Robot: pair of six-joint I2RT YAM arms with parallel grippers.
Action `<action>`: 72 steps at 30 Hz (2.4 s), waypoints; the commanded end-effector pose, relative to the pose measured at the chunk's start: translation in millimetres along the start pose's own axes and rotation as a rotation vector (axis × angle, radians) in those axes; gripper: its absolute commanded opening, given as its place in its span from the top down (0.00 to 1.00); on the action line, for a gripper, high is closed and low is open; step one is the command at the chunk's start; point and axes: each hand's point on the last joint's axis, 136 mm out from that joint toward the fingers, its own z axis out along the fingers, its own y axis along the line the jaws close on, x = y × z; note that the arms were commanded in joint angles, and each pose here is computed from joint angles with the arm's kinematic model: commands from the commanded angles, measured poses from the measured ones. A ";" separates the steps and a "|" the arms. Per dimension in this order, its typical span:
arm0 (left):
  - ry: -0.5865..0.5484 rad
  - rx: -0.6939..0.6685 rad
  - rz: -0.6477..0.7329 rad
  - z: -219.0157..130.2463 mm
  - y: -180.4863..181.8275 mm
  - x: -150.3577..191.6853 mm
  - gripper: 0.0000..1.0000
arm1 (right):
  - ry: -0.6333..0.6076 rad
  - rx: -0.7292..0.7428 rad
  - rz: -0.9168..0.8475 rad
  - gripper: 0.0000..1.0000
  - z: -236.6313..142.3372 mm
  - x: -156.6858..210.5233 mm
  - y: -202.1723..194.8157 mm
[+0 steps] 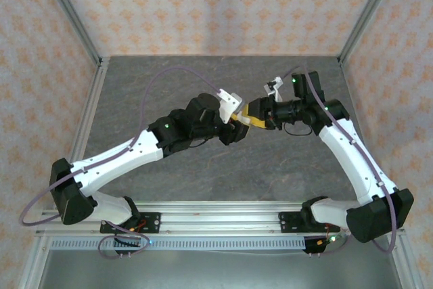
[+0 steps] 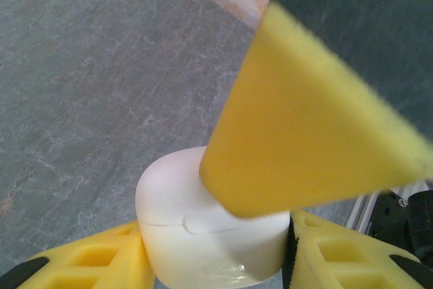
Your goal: Insert wireless bluetooth earbuds into charging case
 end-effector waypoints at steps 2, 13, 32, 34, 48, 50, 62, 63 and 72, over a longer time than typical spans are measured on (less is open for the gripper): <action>-0.064 0.038 -0.011 -11.5 -5.7 -13.7 0.52 | 0.029 -0.023 -0.060 0.59 2.0 11.1 11.6; -0.069 0.019 -0.018 -19.4 -2.5 -11.1 0.50 | 0.007 0.005 -0.089 0.91 0.5 7.9 14.2; -0.367 0.382 -0.328 -121.5 -4.2 -74.1 0.19 | -0.177 -0.264 -0.357 1.00 -27.8 -22.8 108.7; -0.358 0.427 -0.334 -122.1 -11.2 -81.3 0.21 | -0.180 -0.302 -0.384 1.00 -32.5 -23.1 122.2; -0.366 0.587 -0.354 -128.0 -31.1 -117.5 0.44 | -0.073 -0.385 -0.416 1.00 -43.2 0.8 153.7; -0.360 0.595 -0.350 -127.7 -32.4 -120.9 0.48 | -0.063 -0.387 -0.414 1.00 -43.4 2.8 153.7; -0.312 0.619 -0.357 -114.9 -34.1 -128.5 0.82 | -0.019 -0.391 -0.401 1.00 -37.3 2.9 149.8; -0.307 0.618 -0.360 -113.6 -34.1 -127.8 0.84 | -0.019 -0.388 -0.400 1.00 -36.3 2.1 149.0; -0.308 0.562 -0.388 -102.1 -22.8 -122.2 1.00 | -0.088 -0.328 -0.345 0.78 -25.7 -17.8 133.5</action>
